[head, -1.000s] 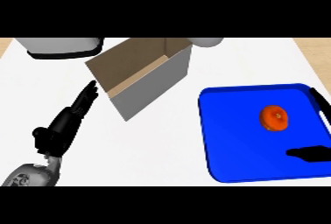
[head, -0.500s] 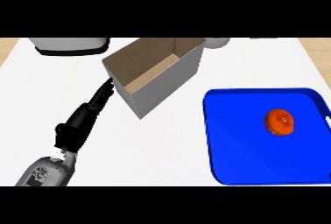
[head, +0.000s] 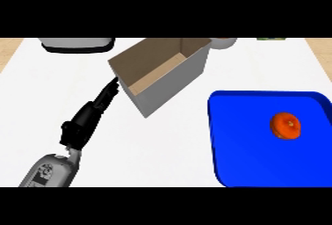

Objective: Pick the squash from the tray and place it in the cardboard box

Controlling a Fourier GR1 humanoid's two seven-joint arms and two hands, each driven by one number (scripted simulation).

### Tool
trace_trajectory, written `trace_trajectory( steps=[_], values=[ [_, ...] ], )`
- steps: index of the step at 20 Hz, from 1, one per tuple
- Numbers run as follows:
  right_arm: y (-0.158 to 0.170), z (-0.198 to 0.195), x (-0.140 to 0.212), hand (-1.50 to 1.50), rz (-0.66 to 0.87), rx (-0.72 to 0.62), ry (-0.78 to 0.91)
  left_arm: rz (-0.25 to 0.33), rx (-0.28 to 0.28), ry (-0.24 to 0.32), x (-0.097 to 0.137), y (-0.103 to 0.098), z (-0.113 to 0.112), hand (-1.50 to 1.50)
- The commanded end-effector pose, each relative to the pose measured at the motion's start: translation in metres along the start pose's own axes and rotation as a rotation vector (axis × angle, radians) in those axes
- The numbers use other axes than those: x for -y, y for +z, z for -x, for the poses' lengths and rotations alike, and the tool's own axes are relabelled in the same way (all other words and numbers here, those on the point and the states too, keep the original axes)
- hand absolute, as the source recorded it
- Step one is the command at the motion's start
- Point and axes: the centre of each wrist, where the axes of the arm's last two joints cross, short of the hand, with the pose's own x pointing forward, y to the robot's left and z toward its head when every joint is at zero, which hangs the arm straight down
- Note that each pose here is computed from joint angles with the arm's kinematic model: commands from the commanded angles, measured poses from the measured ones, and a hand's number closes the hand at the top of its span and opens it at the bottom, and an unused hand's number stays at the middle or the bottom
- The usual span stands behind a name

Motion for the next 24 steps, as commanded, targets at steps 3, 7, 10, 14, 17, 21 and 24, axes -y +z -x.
trace_trajectory(
  steps=[3,7,10,14,17,21,24],
  values=[
    [-0.035,0.006,-0.01,-1.5,-0.008,-0.019,-0.063,0.003,0.01,-0.015,0.012,-0.015,0.006,0.0],
    [-0.046,0.0,-0.02,-1.5,-0.034,-0.055,-0.018,0.016,0.012,0.008,0.024,-0.009,-0.003,0.0],
    [-0.052,0.003,-0.031,-1.5,-0.052,-0.085,-0.018,0.016,0.015,-0.001,0.0,-0.02,-0.007,0.0],
    [-0.069,0.017,-0.064,-1.5,-0.083,-0.104,-0.01,-0.002,0.004,0.003,0.006,-0.023,0.009,0.0],
    [-0.06,-0.004,-0.064,-1.5,-0.059,-0.114,-0.017,0.0,0.009,-0.01,-0.002,-0.008,-0.008,0.0],
    [-0.071,0.016,-0.064,-1.5,-0.026,-0.063,-0.028,0.019,0.005,0.003,-0.009,-0.002,-0.003,0.0],
    [-0.071,0.035,-0.068,-1.5,-0.039,-0.075,0.01,-0.018,0.014,-0.01,0.006,-0.002,-0.007,0.0]
  ],
)
